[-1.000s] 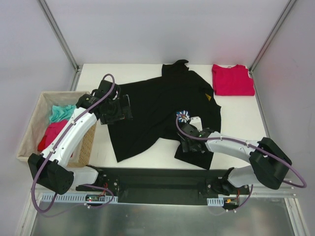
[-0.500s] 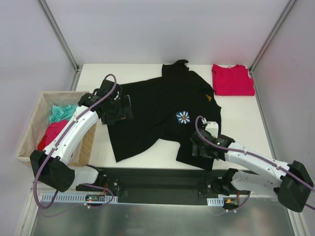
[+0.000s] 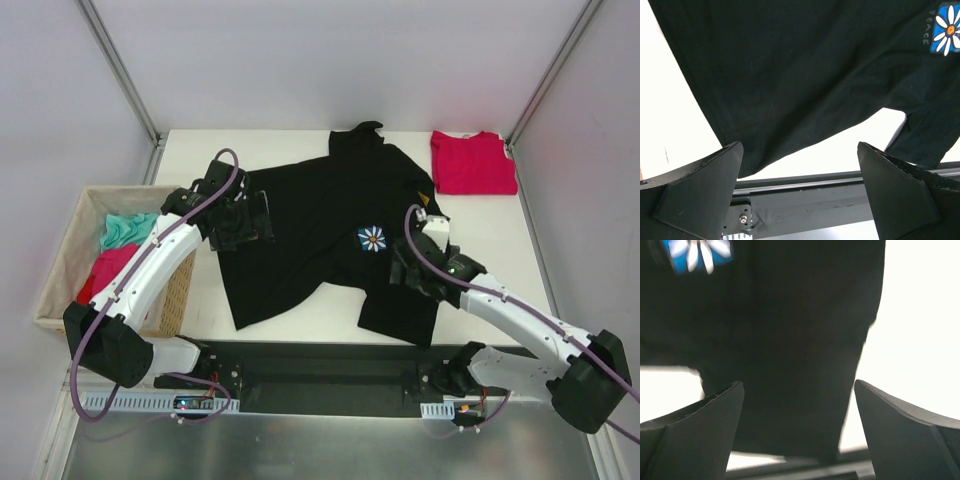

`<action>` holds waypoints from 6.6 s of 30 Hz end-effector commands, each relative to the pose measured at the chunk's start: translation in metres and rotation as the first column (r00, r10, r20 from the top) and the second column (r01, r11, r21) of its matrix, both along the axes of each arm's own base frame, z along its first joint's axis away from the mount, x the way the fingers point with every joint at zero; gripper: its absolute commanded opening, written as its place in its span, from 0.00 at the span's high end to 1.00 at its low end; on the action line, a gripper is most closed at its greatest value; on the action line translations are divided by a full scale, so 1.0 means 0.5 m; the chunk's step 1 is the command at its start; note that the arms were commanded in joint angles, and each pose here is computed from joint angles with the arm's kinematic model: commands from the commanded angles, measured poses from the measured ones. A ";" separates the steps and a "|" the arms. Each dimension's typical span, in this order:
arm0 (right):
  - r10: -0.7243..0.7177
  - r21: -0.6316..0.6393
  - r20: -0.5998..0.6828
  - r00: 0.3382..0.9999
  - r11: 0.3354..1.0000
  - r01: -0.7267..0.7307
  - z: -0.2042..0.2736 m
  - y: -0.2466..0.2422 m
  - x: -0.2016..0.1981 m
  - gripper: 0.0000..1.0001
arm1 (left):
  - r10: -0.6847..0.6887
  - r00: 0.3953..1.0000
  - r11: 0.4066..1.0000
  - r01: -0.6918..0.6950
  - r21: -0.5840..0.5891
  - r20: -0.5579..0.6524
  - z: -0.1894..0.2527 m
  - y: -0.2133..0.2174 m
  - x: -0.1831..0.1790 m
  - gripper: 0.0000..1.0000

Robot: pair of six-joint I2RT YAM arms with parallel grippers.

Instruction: Fold and stack the t-shirts

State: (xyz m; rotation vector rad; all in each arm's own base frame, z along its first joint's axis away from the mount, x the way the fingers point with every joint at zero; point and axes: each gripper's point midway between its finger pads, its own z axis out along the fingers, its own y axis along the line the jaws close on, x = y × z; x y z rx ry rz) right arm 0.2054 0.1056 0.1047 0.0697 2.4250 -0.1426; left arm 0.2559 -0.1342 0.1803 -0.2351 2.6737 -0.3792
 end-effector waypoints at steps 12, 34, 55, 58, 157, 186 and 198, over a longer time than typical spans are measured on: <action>0.122 0.282 -0.224 0.967 0.958 -0.056 -0.086 0.118 0.150 0.03 | -0.026 1.000 0.999 0.026 -0.027 0.007 0.001 -0.013 -0.005 0.01; -0.006 0.346 -0.458 0.889 0.920 0.184 -0.210 0.046 0.013 0.03 | -0.026 1.000 0.999 0.026 -0.022 -0.001 -0.003 -0.015 0.000 0.01; -0.238 0.337 -0.372 0.897 0.866 0.369 -0.155 -0.127 -0.020 0.03 | -0.031 0.999 0.999 0.030 -0.040 -0.011 -0.007 -0.025 0.005 0.01; -0.186 0.335 -0.296 0.937 0.899 0.284 -0.105 -0.110 0.023 0.03 | -0.034 0.999 0.998 0.033 -0.045 -0.023 -0.012 -0.028 0.005 0.01; 0.115 -0.014 0.081 0.990 0.993 -0.115 0.178 0.008 0.510 0.03 | 0.265 0.827 0.959 -0.172 0.225 -0.497 -0.324 0.075 0.207 0.01; 0.139 -0.018 0.113 0.984 0.990 -0.138 0.205 0.015 0.495 0.03 | 0.120 0.961 0.987 -0.142 -0.073 -0.251 -0.251 0.100 0.512 0.01; 0.218 -0.002 -0.151 0.964 0.975 -0.221 0.029 0.075 0.487 0.03 | 0.136 0.982 0.984 -0.118 0.133 -0.133 -0.056 0.107 0.307 0.01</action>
